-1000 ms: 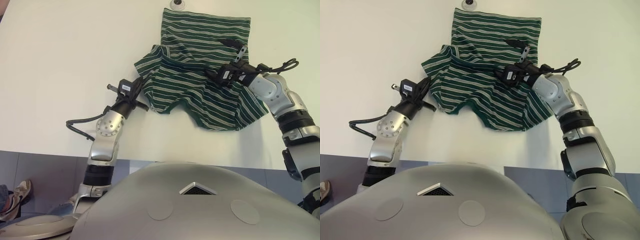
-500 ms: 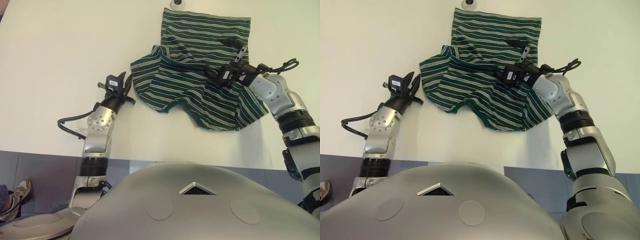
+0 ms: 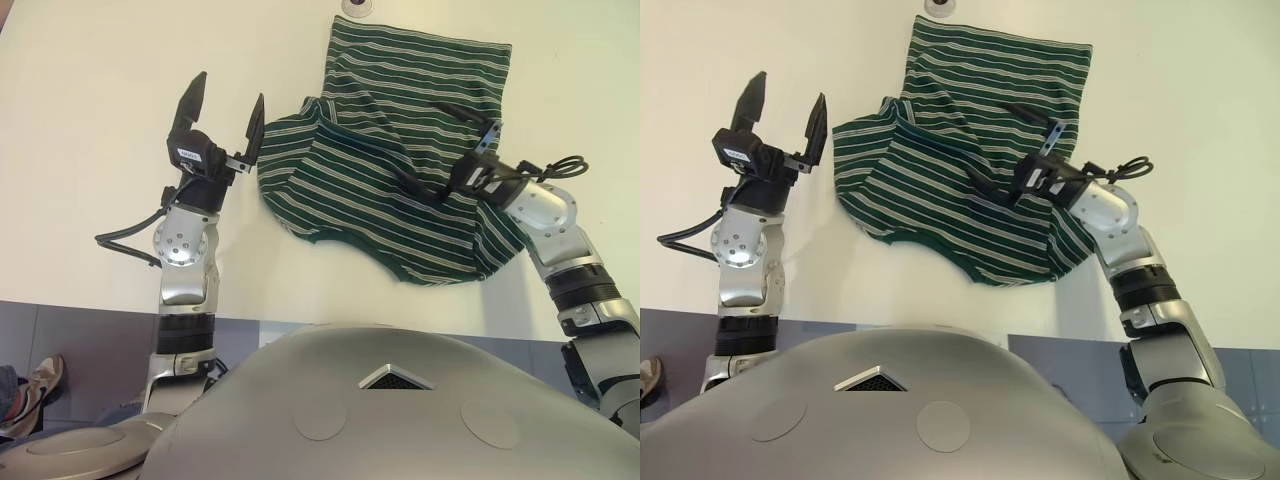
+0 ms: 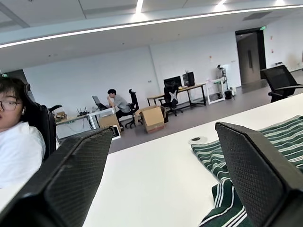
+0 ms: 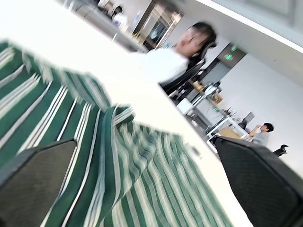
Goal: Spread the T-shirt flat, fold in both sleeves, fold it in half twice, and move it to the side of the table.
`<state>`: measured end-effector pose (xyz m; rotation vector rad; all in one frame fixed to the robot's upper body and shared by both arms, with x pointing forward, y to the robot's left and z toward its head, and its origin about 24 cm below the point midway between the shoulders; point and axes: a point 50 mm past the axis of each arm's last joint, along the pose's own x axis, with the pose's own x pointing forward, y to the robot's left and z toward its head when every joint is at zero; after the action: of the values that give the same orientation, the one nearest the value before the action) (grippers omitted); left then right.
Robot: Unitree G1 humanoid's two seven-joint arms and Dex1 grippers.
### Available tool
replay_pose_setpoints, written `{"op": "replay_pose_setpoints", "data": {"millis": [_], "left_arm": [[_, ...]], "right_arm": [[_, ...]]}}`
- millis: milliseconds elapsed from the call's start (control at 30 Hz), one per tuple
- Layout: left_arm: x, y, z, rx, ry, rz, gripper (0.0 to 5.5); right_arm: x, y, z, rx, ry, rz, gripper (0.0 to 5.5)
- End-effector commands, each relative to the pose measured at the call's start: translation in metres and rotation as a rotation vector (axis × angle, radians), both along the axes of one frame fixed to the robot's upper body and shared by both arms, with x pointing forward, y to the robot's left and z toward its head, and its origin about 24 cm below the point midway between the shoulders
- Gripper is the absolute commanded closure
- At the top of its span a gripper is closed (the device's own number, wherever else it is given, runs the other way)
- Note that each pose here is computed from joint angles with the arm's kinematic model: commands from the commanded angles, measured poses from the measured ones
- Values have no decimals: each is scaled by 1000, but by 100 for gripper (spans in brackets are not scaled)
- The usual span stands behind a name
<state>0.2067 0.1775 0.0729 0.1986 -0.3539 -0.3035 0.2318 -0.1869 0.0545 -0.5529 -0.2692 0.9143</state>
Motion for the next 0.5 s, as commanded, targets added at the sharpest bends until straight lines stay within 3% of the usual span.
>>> {"op": "replay_pose_setpoints", "data": {"millis": [33, 167, 300, 500], "left_arm": [[6, 4, 12, 191, -110, -31, 85], [22, -3, -13, 654, -109, -95, 23], [51, 18, -39, 1029, -65, 45, 16], [33, 9, -69, 1299, -55, -265, 16]], "right_arm": [[-4, -10, 14, 51, 8, -6, 10], [-9, -24, 17, 22, 33, -16, 10], [-20, -32, 19, 28, 69, 14, 10], [-20, -36, 22, 31, 83, 31, 10]]}}
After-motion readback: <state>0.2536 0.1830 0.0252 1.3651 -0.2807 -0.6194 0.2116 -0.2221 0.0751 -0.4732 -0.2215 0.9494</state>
